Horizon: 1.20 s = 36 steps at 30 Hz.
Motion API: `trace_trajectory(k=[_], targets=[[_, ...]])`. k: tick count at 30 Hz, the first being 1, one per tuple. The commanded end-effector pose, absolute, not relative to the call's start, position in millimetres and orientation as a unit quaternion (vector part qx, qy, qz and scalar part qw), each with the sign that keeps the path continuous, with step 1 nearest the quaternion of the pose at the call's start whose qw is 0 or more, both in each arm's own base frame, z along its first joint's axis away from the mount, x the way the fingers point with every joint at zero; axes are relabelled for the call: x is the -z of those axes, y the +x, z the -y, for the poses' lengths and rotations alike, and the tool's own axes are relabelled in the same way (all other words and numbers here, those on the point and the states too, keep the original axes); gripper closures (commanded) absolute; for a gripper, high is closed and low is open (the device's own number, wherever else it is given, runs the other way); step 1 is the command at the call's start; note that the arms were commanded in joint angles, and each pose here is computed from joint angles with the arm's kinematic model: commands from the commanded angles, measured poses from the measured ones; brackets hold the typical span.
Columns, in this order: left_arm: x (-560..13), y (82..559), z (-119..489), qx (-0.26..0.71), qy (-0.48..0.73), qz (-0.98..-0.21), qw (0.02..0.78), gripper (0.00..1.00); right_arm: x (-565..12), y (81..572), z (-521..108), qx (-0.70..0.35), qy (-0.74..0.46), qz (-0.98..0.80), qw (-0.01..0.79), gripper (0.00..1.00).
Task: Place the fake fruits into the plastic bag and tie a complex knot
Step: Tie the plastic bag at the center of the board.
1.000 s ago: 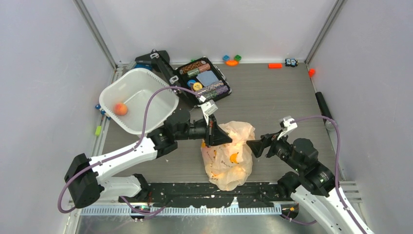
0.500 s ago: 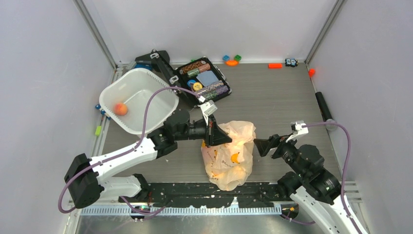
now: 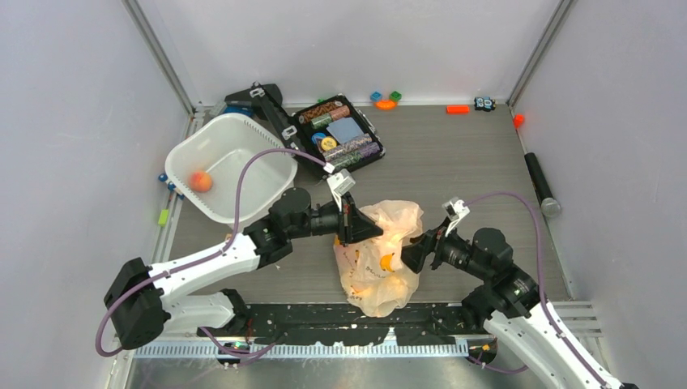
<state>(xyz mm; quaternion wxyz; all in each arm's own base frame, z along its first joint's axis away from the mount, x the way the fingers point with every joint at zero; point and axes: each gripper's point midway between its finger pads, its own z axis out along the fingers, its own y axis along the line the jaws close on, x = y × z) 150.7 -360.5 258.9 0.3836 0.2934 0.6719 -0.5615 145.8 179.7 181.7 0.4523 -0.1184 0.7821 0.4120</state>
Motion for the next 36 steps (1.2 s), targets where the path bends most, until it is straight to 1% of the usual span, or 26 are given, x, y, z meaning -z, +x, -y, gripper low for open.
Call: trace_trajectory(k=[1,3,6,7,10,15,17,18,19,20,21,22,23,24,25,27,30,32,36], targets=[[-282,156,360,0.578,0.287,-0.634,0.427,1.0,-223,133,-205,-0.493,-0.192,-0.698,0.483,0.08],[-281,157,360,0.577,0.285,-0.635,0.427,1.0,-220,126,-215,-0.52,-0.213,-0.686,0.463,0.09],[-277,158,360,0.576,0.283,-0.637,0.427,1.0,-237,121,-224,-0.545,-0.233,-0.651,0.475,0.1],[-276,158,360,0.576,0.282,-0.637,0.428,1.0,-240,122,-225,-0.542,-0.234,-0.646,0.483,0.08],[-277,158,360,0.58,0.278,-0.634,0.429,1.0,-248,124,-230,-0.543,-0.242,-0.632,0.497,0.07],[-280,159,362,0.587,0.272,-0.627,0.434,1.0,-247,128,-247,-0.549,-0.244,-0.627,0.495,0.1],[-280,160,362,0.589,0.268,-0.625,0.437,1.0,-247,130,-253,-0.546,-0.245,-0.626,0.499,0.16],[-281,161,362,0.59,0.265,-0.623,0.439,1.0,-244,133,-257,-0.543,-0.243,-0.632,0.497,0.23],[-281,161,362,0.59,0.262,-0.624,0.441,1.0,-246,134,-259,-0.543,-0.241,-0.63,0.5,0.26],[-281,162,361,0.59,0.259,-0.624,0.442,1.0,-244,136,-261,-0.542,-0.236,-0.634,0.498,0.34],[-281,162,360,0.59,0.256,-0.623,0.445,1.0,-245,137,-262,-0.543,-0.232,-0.634,0.499,0.4],[-281,163,359,0.588,0.253,-0.625,0.448,1.0,-246,139,-261,-0.542,-0.227,-0.634,0.503,0.54],[-279,164,356,0.583,0.251,-0.628,0.45,1.0,-246,140,-261,-0.539,-0.224,-0.637,0.503,0.63],[-276,165,354,0.575,0.249,-0.636,0.451,1.0,-249,144,-259,-0.533,-0.216,-0.64,0.509,0.8],[-275,166,350,0.565,0.248,-0.643,0.454,1.0,-245,144,-256,-0.526,-0.216,-0.647,0.509,0.91],[-272,167,342,0.546,0.25,-0.657,0.456,1.0,-245,146,-251,-0.513,-0.209,-0.655,0.513,0.94],[-271,165,330,0.52,0.254,-0.678,0.453,1.0,-247,148,-243,-0.494,-0.201,-0.67,0.516,0.95],[-275,163,323,0.503,0.263,-0.692,0.447,1.0,-233,151,-235,-0.461,-0.198,-0.705,0.502,0.95],[-276,160,309,0.468,0.271,-0.717,0.439,1.0,-229,151,-226,-0.426,-0.209,-0.728,0.495,0.95]])
